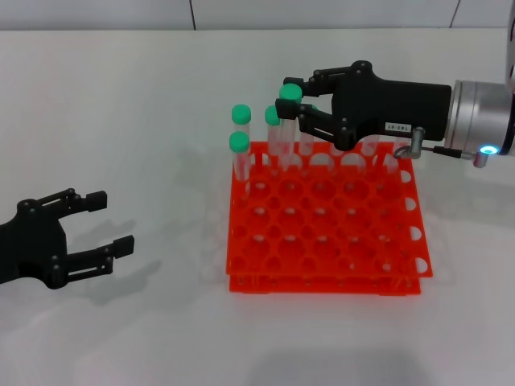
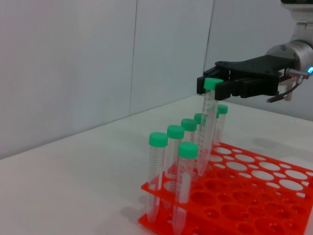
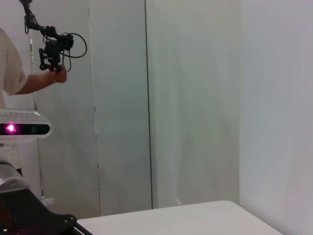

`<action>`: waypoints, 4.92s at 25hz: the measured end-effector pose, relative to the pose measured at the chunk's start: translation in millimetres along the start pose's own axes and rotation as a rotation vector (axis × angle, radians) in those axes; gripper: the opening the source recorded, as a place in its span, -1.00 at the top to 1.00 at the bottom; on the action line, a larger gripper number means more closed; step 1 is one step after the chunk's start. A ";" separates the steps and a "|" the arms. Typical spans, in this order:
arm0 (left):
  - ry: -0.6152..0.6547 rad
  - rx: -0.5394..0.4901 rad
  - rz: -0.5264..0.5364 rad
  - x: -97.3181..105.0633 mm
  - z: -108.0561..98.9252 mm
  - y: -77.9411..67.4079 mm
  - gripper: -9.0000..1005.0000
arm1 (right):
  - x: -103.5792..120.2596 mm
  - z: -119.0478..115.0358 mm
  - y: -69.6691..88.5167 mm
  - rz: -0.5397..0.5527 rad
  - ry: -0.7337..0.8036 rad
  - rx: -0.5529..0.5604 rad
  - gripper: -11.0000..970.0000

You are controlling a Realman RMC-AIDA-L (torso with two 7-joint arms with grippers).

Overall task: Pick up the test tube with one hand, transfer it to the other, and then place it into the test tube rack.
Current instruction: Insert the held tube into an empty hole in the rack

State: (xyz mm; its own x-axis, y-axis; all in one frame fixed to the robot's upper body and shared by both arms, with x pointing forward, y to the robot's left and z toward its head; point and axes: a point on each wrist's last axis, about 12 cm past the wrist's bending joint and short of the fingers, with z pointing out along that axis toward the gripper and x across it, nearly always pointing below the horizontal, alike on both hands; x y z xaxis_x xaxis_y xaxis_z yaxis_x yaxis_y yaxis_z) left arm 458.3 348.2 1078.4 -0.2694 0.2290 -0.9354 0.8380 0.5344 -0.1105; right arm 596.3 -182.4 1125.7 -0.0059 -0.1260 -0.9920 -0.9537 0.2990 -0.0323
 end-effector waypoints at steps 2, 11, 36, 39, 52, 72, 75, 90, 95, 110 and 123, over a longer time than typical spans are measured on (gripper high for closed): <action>0.001 0.000 -0.001 0.1 0.2 0.0 -0.59 | 0.3 1.0 0.7 0.001 0.003 -0.004 0.44; 0.000 -0.002 0.001 0.2 0.0 0.3 -0.60 | 3.6 10.4 4.2 0.009 0.012 0.003 0.44; 0.001 -0.004 0.003 -0.3 -0.7 0.8 -0.59 | 6.8 13.2 8.9 0.035 0.004 0.006 0.44; 0.001 -0.004 0.003 -0.3 -0.7 0.8 -0.59 | 7.7 14.3 9.0 0.033 0.013 0.008 0.44; 0.002 -0.005 0.002 0.2 -1.3 0.7 -0.59 | 9.4 15.7 8.4 0.041 0.011 0.030 0.44; 0.004 -0.007 0.011 1.1 -2.6 0.2 -0.59 | 17.6 20.0 12.7 0.041 0.057 0.037 0.44; 0.004 -0.007 0.011 1.3 -2.7 0.1 -0.60 | 17.9 20.8 13.0 0.038 0.062 0.036 0.44; 0.008 -0.014 0.010 2.5 -2.8 0.2 -0.60 | 22.1 25.6 14.9 0.022 0.094 0.039 0.43; 0.008 -0.014 0.010 2.6 -2.4 -0.1 -0.60 | 22.3 26.4 14.5 0.020 0.099 0.042 0.43; 0.014 -0.014 0.014 1.9 -2.1 1.5 -0.59 | 23.6 26.0 14.7 0.017 0.104 0.046 0.42; 0.019 -0.014 0.014 2.3 -2.0 1.5 -0.60 | 22.4 26.9 14.8 0.005 0.104 0.046 0.07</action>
State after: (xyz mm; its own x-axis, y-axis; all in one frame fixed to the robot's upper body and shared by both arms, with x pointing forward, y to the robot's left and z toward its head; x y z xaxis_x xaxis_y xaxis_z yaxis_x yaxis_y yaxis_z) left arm 458.0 351.1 1076.7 -0.2667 0.2515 -0.9304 0.8352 0.5421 -0.0929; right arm 590.1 -155.4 1099.7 -0.0445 -0.2214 -0.9742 -0.9389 0.3425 -0.0349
